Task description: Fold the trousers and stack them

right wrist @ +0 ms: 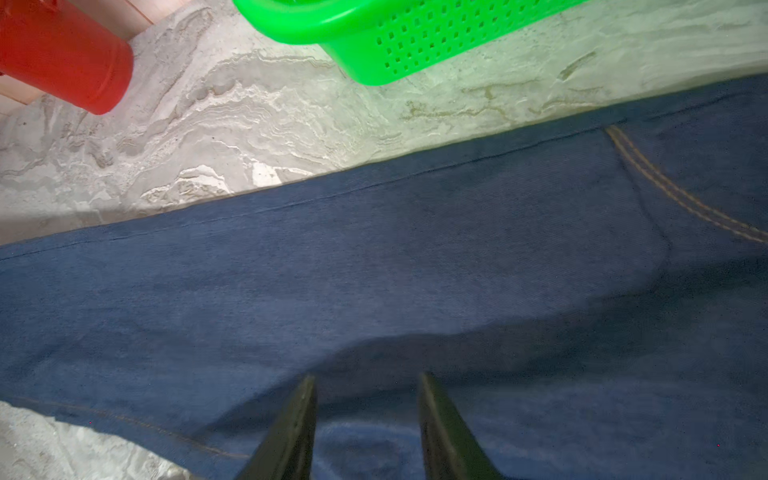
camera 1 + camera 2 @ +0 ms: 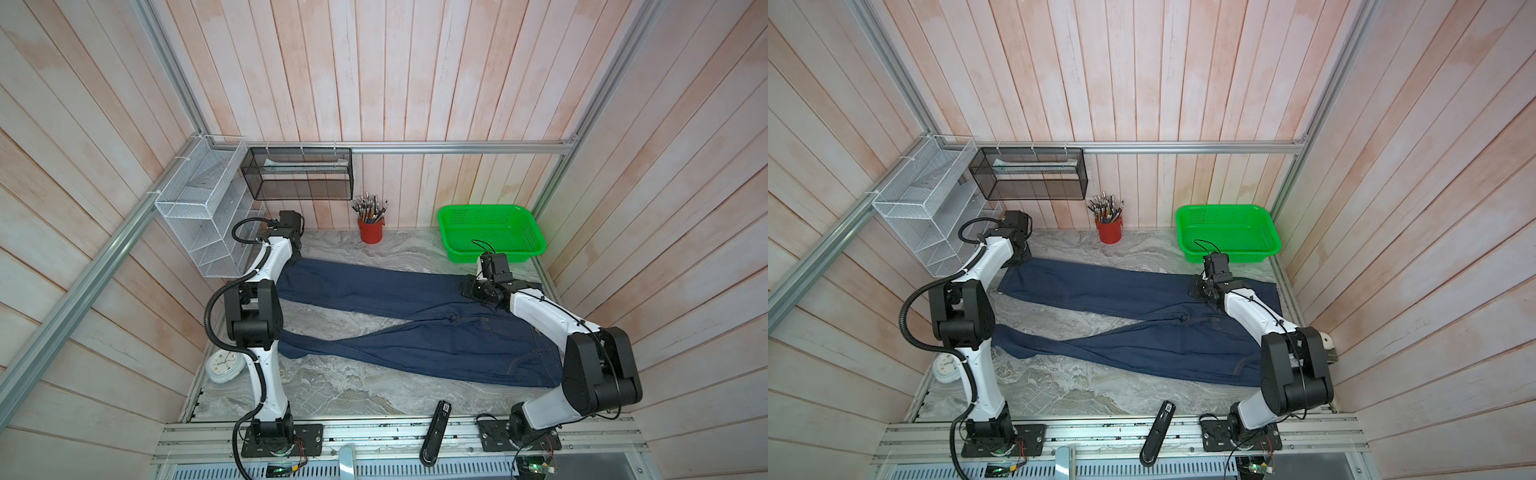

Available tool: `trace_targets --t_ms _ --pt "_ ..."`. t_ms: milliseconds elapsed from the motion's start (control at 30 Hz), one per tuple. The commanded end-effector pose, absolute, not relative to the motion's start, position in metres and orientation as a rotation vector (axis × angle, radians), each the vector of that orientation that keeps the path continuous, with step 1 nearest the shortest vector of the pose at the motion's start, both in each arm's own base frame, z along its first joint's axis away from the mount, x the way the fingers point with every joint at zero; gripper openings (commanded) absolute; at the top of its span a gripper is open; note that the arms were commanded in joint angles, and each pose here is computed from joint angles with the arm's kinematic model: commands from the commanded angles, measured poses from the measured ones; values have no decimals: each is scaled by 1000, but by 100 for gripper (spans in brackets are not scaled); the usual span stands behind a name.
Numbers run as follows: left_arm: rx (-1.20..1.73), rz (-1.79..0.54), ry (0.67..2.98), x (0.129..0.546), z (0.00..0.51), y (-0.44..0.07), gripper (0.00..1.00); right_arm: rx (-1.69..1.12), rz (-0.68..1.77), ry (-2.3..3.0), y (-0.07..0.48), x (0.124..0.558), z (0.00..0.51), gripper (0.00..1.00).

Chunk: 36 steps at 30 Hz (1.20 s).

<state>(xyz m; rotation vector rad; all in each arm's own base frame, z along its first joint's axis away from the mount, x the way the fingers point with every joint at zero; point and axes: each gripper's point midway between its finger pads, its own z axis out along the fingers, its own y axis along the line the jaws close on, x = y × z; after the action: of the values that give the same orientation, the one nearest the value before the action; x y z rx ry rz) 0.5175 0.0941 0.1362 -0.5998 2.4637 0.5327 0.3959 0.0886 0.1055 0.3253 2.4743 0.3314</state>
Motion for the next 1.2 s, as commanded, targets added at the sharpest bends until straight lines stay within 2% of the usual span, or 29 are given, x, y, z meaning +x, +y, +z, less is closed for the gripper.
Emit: trace_targets --t_ms 0,367,733,1033,1100,1133,1167 --pt "-607 611 2438 528 143 113 0 443 236 2501 60 396 87 43" --pt "-603 630 2480 529 121 125 0 718 72 2473 -12 416 40 39" --pt "-601 594 2491 545 105 130 0 808 -11 2445 -49 455 23 37" --pt "-589 571 2507 570 96 132 0 834 -8 2430 -68 479 30 36" --pt "-594 556 2512 571 97 130 5 832 8 2429 -67 481 32 37" --pt "-594 546 2516 570 98 129 12 831 18 2424 -66 481 35 37" --pt "-597 540 2516 569 101 128 26 826 29 2418 -65 481 40 37"
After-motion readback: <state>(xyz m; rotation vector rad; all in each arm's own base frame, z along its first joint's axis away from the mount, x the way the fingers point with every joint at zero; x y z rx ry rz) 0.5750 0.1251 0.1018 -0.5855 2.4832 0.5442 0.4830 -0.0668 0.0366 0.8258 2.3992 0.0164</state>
